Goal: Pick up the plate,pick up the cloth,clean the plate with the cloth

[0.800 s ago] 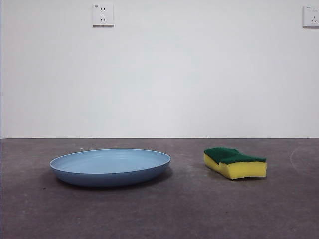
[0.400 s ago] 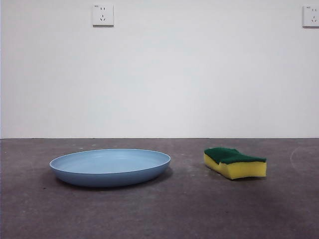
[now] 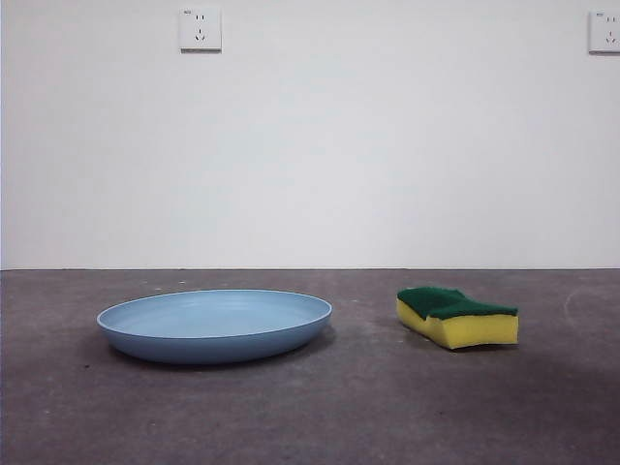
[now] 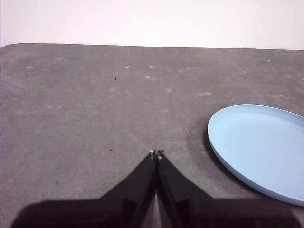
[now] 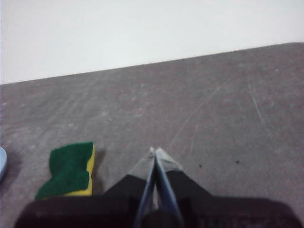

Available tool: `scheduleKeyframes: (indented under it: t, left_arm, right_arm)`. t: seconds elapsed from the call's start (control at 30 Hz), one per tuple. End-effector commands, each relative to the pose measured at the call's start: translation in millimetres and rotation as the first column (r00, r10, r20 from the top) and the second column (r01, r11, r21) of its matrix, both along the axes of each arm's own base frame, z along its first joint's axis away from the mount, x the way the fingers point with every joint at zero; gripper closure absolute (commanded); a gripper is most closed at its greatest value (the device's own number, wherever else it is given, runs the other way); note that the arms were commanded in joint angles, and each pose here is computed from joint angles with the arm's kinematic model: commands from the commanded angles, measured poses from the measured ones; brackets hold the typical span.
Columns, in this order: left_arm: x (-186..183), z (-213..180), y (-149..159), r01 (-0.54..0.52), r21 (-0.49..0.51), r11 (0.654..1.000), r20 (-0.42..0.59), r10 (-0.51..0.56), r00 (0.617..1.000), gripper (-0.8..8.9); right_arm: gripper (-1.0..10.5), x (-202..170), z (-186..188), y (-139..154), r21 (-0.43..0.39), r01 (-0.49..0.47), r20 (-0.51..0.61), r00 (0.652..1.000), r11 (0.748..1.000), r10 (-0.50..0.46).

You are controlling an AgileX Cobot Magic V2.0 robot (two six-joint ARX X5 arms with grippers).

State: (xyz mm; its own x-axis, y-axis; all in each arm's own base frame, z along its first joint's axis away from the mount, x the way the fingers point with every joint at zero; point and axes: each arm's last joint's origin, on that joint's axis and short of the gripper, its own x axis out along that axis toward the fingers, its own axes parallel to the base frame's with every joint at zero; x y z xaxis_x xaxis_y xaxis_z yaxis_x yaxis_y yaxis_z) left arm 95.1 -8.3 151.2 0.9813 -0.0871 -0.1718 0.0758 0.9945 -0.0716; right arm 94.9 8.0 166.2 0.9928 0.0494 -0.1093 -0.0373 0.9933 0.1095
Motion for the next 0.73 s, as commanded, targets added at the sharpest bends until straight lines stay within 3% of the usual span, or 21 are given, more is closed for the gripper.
scheduleKeyframes:
  t: [0.03, 0.27, 0.43, 0.73]
  left_arm:
    - [0.6, -4.3, 0.2, -0.004, -0.005, 1.000, -0.011, 0.004, 1.000, 8.17]
    - [0.6, -4.3, 0.2, -0.004, -0.005, 1.000, -0.011, 0.004, 1.000, 8.17]
    - [0.6, -4.3, 0.2, -0.004, -0.005, 1.000, -0.011, 0.004, 1.000, 8.17]
    - [0.6, -4.3, 0.2, -0.004, -0.005, 1.000, -0.011, 0.004, 1.000, 8.17]
  right_arm:
    - [9.5, 0.8, -9.3, 1.3, -0.004, -0.044, -0.002, 0.999, 0.999, 0.044]
    - [9.5, 0.2, -18.0, 3.8, 0.002, -0.130, -0.065, 0.989, 0.992, 0.130]
    - [9.5, 0.5, -18.4, 3.8, 0.107, -0.108, -0.078, 0.990, 0.988, 0.117]
    - [9.5, 0.9, -18.7, 2.9, 0.103, -0.076, -0.083, 0.993, 0.992, 0.085]
